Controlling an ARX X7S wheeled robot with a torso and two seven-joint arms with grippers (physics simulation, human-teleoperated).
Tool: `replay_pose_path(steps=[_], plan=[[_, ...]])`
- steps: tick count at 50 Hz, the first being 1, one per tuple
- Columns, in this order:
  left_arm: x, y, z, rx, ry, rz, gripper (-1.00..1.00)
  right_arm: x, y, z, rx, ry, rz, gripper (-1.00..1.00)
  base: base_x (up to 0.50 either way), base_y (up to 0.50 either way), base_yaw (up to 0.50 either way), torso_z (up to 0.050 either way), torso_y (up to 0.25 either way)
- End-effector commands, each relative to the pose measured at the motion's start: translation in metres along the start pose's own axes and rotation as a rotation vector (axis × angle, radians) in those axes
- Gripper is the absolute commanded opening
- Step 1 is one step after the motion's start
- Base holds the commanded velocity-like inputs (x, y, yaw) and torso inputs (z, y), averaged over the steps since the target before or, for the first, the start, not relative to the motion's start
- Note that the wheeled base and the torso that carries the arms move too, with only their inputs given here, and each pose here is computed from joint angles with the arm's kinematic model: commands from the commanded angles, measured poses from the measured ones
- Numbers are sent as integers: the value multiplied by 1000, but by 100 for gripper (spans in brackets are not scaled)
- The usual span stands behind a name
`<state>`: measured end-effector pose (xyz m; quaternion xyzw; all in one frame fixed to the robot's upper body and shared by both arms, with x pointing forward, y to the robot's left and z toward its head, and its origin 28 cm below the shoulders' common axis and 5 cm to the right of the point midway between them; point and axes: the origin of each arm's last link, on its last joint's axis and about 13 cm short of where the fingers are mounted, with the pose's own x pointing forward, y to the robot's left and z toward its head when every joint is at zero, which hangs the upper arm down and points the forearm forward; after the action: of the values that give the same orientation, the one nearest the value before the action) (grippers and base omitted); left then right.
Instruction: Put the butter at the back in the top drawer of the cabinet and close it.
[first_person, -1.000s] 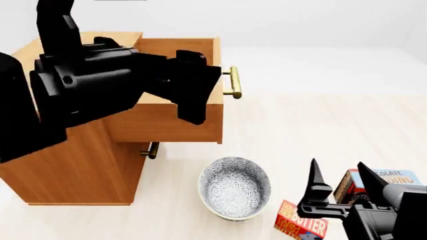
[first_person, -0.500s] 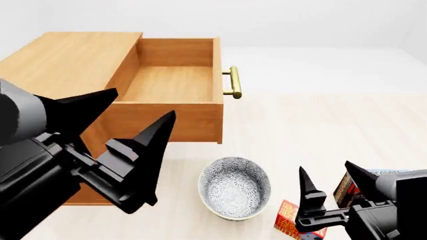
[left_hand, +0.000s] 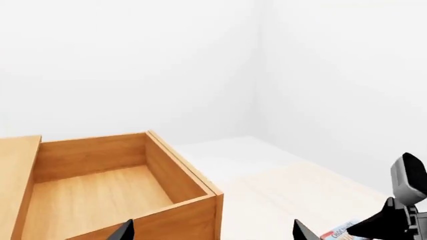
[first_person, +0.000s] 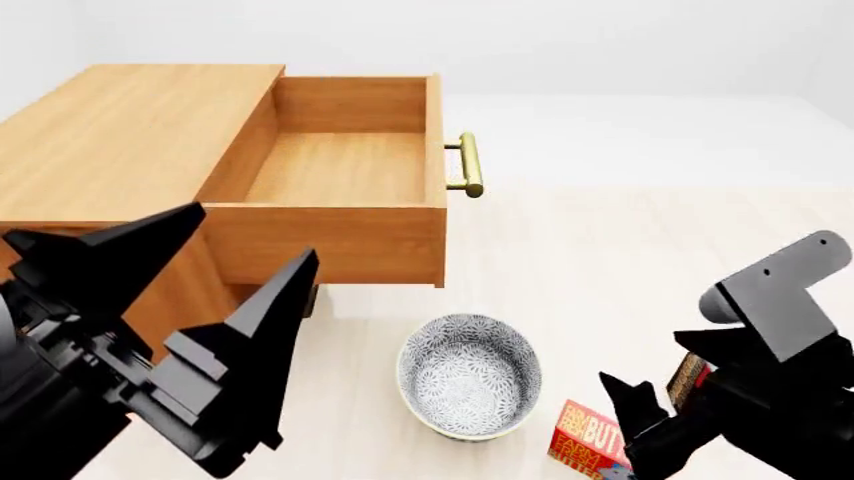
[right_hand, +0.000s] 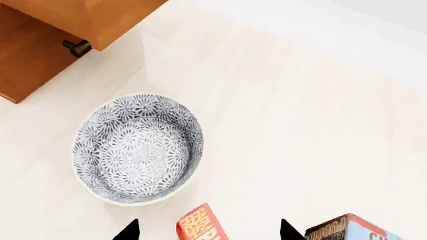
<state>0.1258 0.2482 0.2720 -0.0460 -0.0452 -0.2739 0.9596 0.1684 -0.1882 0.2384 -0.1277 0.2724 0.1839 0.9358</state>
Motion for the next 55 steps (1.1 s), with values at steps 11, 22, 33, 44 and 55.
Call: replay_pose_path(steps=[11, 22, 33, 44, 55], plan=[[-3, 1, -4, -8, 8, 6, 100, 2, -36, 55, -214, 394, 171, 100, 0, 0, 0, 0, 0], [-3, 1, -6, -13, 17, 14, 100, 17, -39, 67, -357, 542, 246, 100, 0, 0, 0, 0, 0], [-3, 3, -8, -20, 26, 19, 100, 31, -41, 62, -423, 633, 258, 100, 0, 0, 0, 0, 0], [-3, 3, -8, -23, 32, 17, 100, 45, -39, 55, -460, 684, 258, 100, 0, 0, 0, 0, 0], [-2, 5, -9, -27, 37, 18, 100, 63, -36, 46, -488, 734, 257, 100, 0, 0, 0, 0, 0]])
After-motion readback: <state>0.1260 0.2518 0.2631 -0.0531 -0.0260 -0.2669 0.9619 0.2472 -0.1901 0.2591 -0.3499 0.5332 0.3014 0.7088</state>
